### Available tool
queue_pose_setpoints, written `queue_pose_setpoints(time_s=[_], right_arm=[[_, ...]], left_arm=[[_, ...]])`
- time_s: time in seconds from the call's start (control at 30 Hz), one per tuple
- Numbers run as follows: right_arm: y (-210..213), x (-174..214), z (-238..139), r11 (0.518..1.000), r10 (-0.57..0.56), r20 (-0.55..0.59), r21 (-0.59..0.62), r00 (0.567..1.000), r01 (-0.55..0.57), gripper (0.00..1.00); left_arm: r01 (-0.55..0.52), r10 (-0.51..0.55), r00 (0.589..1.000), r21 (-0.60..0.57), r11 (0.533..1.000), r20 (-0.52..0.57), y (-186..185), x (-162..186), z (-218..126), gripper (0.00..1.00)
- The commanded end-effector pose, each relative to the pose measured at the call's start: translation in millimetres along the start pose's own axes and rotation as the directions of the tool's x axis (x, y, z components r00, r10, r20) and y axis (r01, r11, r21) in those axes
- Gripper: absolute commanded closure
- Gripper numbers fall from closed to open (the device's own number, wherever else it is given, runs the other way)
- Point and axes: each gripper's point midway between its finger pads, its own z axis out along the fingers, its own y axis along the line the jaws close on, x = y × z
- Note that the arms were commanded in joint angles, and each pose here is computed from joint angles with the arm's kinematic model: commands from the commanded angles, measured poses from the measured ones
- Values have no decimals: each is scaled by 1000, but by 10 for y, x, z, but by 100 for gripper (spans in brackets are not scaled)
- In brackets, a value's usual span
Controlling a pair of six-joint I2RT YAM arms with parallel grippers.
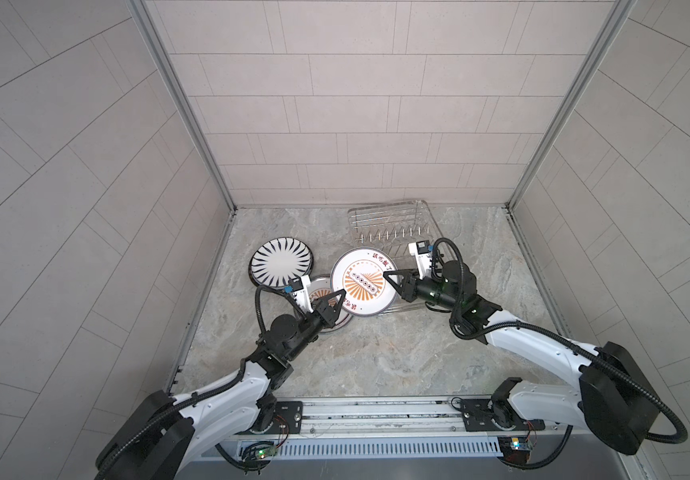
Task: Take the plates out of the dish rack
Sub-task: 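Move the plate toward the stack with the left gripper while the right releases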
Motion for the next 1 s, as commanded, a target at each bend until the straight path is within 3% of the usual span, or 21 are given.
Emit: queue_pose_setpoints(time_s=[0.0, 0.17, 0.27, 0.33, 0.63, 0.73, 0.97], right_arm=[[87, 141, 82, 1000, -18, -62, -23, 998, 17, 81], [83, 149, 96, 1000, -27, -68, -12, 997, 27, 64], [85, 159, 80, 999, -37, -69, -4, 997, 37, 40], [91, 181, 72, 999, -46, -77, 3, 996, 47, 30], [123, 191, -39, 984, -142, -46, 101, 989, 146, 14], [177, 212, -72, 974, -188, -38, 120, 981, 191, 14], [284, 279, -99, 958, -258, -43, 116, 965, 261, 14]], left_arm=[[-31, 29, 999, 57, 998, 28, -155, -69, -23, 100], [-22, 19, 998, 38, 999, 59, -116, -116, -60, 100], [-23, 21, 997, 35, 999, 75, -115, -162, -86, 100], [-28, 25, 996, 35, 999, 90, -129, -205, -120, 100], [-28, 37, 986, -57, 998, 163, -21, -468, -303, 100], [-1, 15, 985, -82, 997, 173, 60, -546, -332, 100], [192, -145, 955, -168, 967, 260, 539, -703, -431, 100]])
